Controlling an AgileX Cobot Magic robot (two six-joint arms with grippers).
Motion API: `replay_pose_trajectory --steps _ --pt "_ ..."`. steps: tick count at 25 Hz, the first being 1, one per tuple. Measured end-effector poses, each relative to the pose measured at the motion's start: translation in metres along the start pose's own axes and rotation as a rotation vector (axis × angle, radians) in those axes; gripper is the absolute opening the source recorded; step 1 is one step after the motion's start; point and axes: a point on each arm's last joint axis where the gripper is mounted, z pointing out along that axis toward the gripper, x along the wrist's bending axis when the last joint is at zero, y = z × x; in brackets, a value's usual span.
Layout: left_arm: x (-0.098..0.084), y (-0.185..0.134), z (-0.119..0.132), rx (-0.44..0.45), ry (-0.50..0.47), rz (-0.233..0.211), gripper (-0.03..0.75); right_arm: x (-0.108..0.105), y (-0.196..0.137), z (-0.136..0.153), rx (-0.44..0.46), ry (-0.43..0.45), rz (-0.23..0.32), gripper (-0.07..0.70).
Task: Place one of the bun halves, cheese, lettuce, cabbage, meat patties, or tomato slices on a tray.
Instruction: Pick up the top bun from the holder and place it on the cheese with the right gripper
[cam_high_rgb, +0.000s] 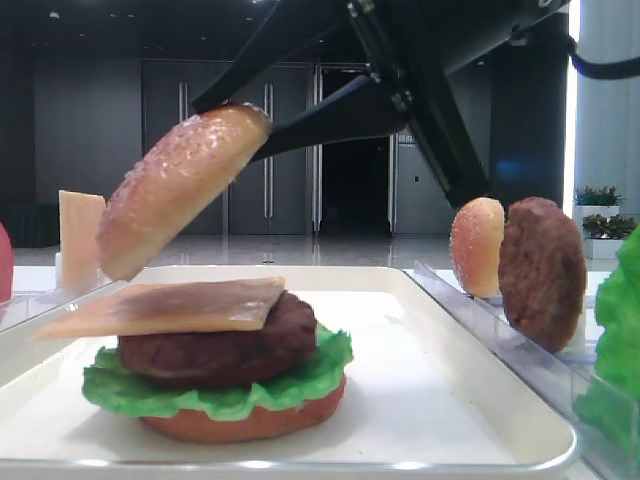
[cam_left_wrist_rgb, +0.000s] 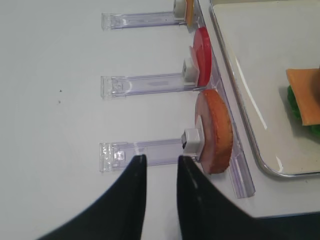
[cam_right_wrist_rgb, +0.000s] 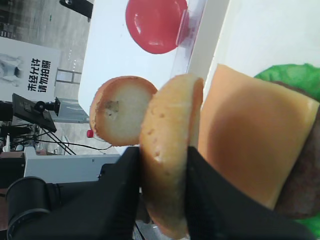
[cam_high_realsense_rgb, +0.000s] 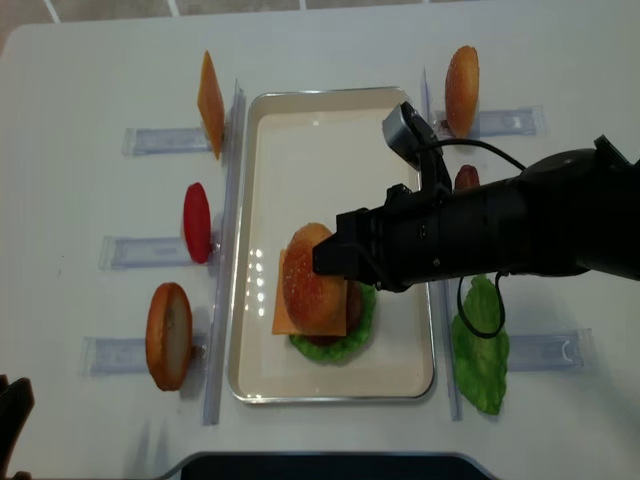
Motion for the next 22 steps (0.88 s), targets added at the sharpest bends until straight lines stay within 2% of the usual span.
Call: replay_pose_trajectory --steps 22 --pt "-0.0002 0.0 0.0 0.0 -0.002 -0.001 0.159 -0.0094 0.0007 0.0083 0.017 -0.018 0.027 0.218"
